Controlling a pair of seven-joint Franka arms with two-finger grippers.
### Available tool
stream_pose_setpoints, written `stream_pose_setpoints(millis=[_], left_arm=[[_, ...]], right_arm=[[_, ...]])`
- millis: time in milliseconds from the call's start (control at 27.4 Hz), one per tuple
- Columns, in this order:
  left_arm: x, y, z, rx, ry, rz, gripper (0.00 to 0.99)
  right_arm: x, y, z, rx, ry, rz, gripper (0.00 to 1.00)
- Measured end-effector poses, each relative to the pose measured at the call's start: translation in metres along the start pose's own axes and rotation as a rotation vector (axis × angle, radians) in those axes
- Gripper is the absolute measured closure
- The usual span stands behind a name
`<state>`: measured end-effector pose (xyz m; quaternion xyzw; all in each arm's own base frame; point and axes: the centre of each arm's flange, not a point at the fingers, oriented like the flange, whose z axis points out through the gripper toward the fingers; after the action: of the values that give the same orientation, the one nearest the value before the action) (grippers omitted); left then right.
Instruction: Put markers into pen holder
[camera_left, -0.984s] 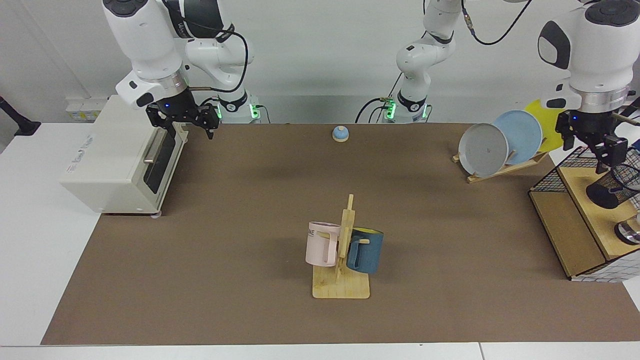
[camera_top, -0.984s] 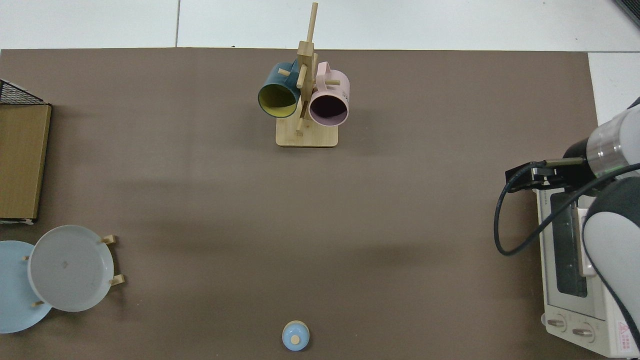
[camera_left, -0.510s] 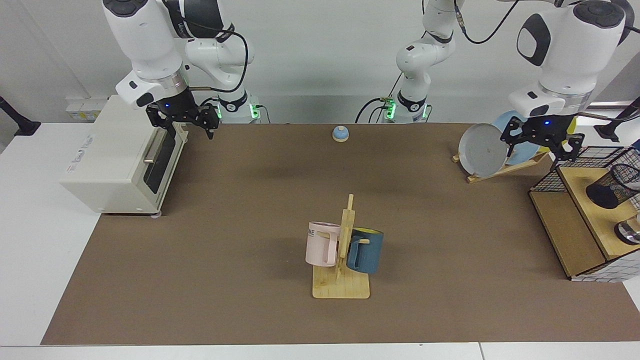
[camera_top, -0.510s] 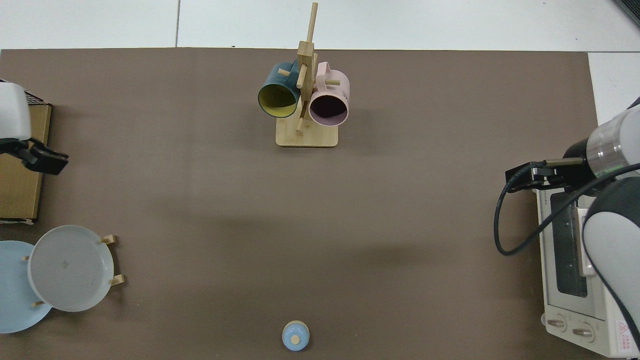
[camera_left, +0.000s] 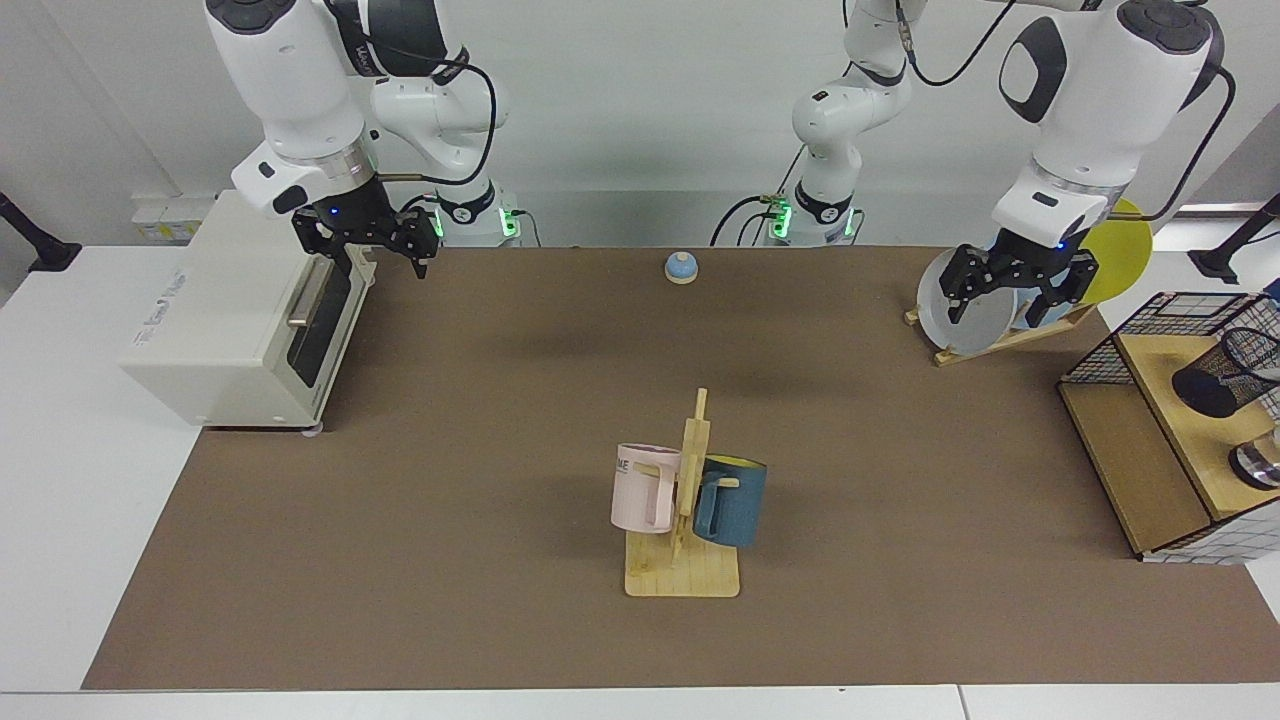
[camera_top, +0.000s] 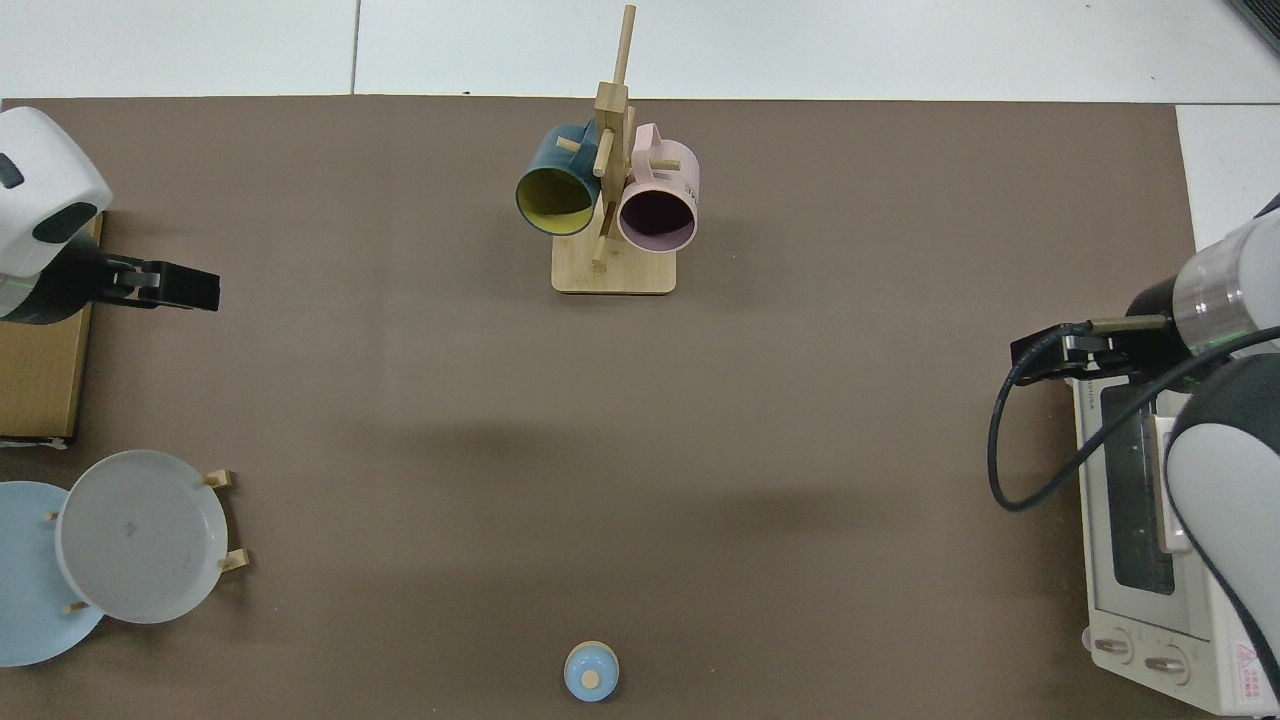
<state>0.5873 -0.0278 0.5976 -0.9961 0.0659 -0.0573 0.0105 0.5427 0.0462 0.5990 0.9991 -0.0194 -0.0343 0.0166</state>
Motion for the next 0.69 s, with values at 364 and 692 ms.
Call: stream_pose_setpoints(millis=[364,692], left_arm=[[-0.009,0.021,-0.018,0.011,-0.001,-0.002,0.000],[-0.018,0.028,-0.029,0.025,-0.021,0.003,0.000]], right_arm=[[0.000,0.000,0.000,0.000,0.000,0.000,0.00],[0.000,0.000,0.000,0.000,0.000,0.000,0.00]])
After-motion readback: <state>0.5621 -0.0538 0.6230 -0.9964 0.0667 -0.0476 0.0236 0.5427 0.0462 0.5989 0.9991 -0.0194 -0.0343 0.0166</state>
